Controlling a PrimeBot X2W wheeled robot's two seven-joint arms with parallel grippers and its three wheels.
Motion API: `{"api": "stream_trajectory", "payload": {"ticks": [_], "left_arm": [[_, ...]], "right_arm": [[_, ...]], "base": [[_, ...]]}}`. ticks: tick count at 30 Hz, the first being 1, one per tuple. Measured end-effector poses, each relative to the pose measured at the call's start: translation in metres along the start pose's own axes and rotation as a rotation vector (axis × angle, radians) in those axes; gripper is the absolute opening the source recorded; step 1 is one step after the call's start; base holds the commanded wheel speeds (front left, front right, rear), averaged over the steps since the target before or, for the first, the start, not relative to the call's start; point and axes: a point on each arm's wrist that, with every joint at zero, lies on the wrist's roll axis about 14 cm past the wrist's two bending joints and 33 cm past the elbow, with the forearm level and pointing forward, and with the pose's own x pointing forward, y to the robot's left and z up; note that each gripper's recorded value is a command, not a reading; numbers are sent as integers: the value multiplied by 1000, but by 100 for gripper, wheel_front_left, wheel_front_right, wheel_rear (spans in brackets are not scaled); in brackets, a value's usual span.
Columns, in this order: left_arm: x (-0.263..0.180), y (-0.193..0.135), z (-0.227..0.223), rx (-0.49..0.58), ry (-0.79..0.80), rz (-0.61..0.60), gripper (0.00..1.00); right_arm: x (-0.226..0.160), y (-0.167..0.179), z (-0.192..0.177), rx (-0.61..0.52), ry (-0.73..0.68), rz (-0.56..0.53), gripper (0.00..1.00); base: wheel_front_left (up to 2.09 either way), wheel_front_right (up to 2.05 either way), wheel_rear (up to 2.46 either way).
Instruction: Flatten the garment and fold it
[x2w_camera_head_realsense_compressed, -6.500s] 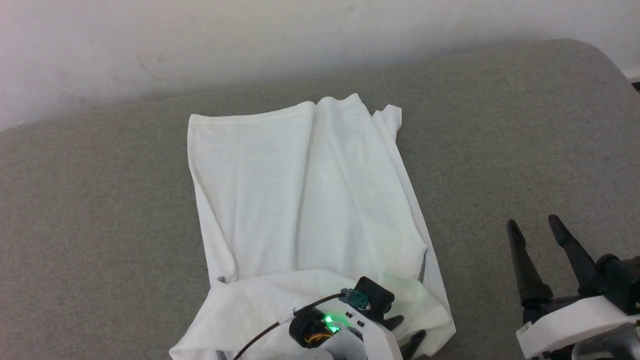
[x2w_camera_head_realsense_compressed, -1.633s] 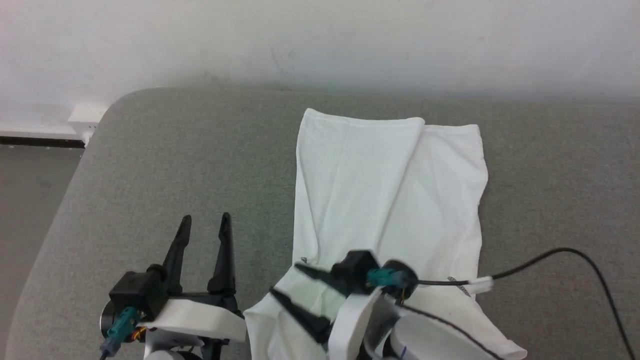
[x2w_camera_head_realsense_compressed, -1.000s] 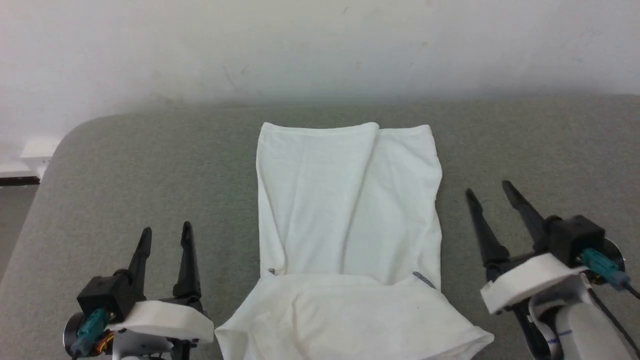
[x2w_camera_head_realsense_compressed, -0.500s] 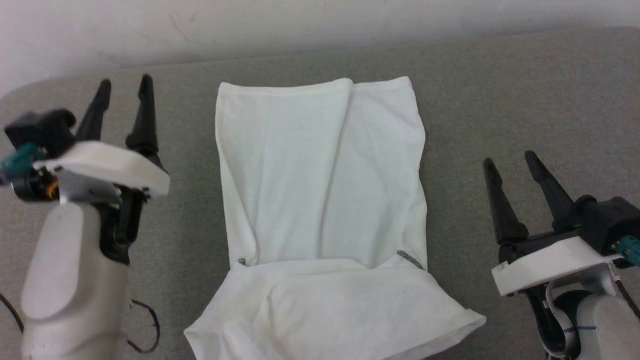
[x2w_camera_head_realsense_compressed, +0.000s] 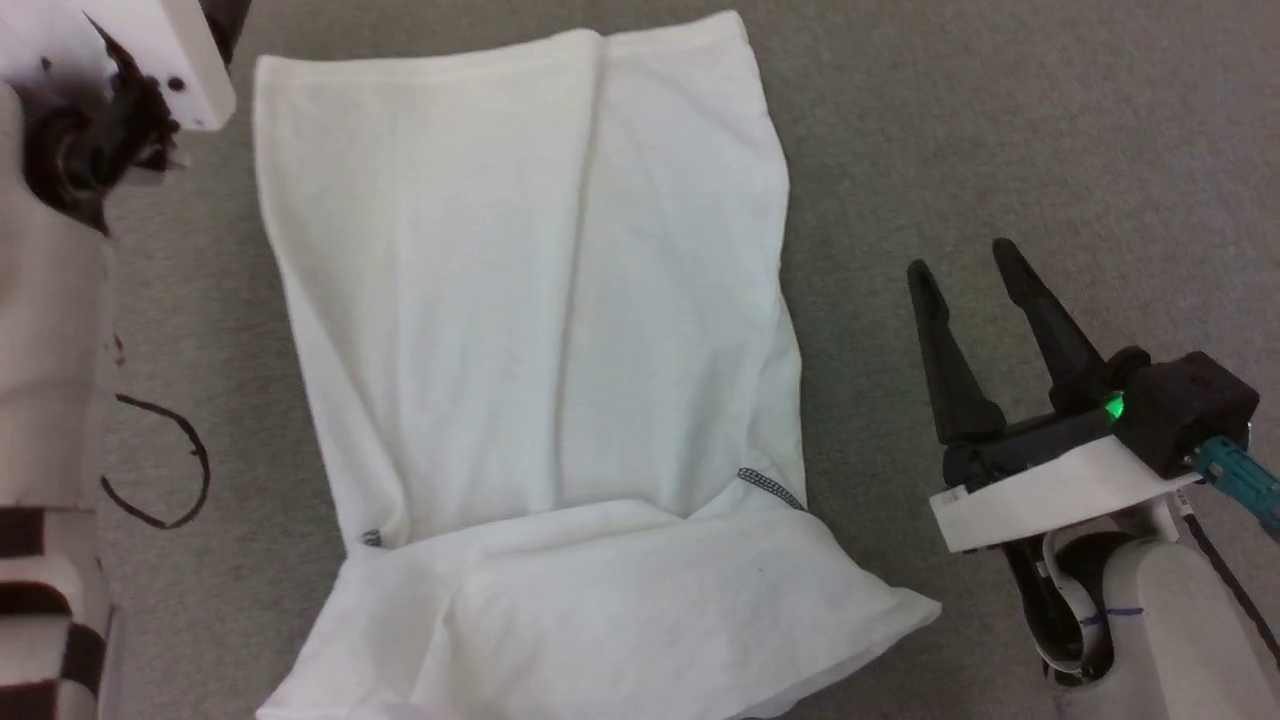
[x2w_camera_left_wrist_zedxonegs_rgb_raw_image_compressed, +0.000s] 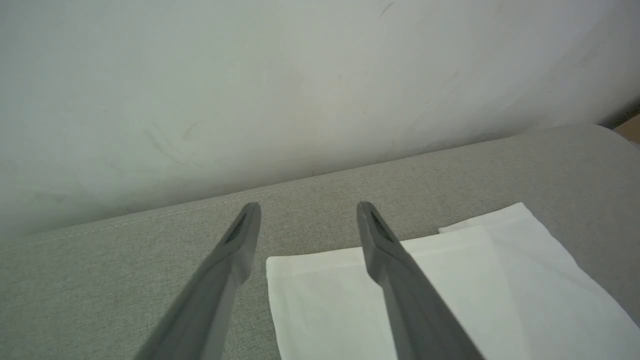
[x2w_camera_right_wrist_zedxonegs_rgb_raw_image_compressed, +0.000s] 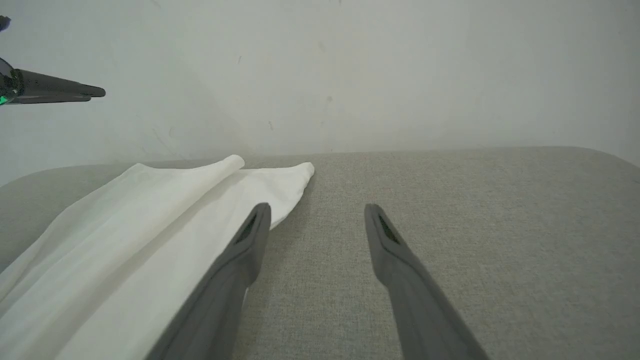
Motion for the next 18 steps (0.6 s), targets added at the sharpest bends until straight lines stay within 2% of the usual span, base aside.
{"api": "stream_trajectory", "payload": {"ticks": [5, 11, 16, 17, 18], "left_arm": [[31, 10, -44, 28, 234, 18, 100], [53, 20, -101, 6, 449, 50, 100], [62, 18, -117, -19, 566, 46, 100], [63, 18, -119, -19, 587, 48, 85], [63, 18, -121, -23, 607, 46, 43]], "right_arm": [[1, -7, -15, 7, 32, -21, 100], [-6, -21, -33, 9, 81, -63, 100], [-11, -33, -42, 4, 111, -99, 100], [-11, -34, -44, 3, 116, -104, 100], [-11, -35, -45, 2, 119, -107, 100]], "base": [[0, 0, 0], [0, 0, 0], [0, 0, 0], [0, 0, 0], [0, 0, 0]]}}
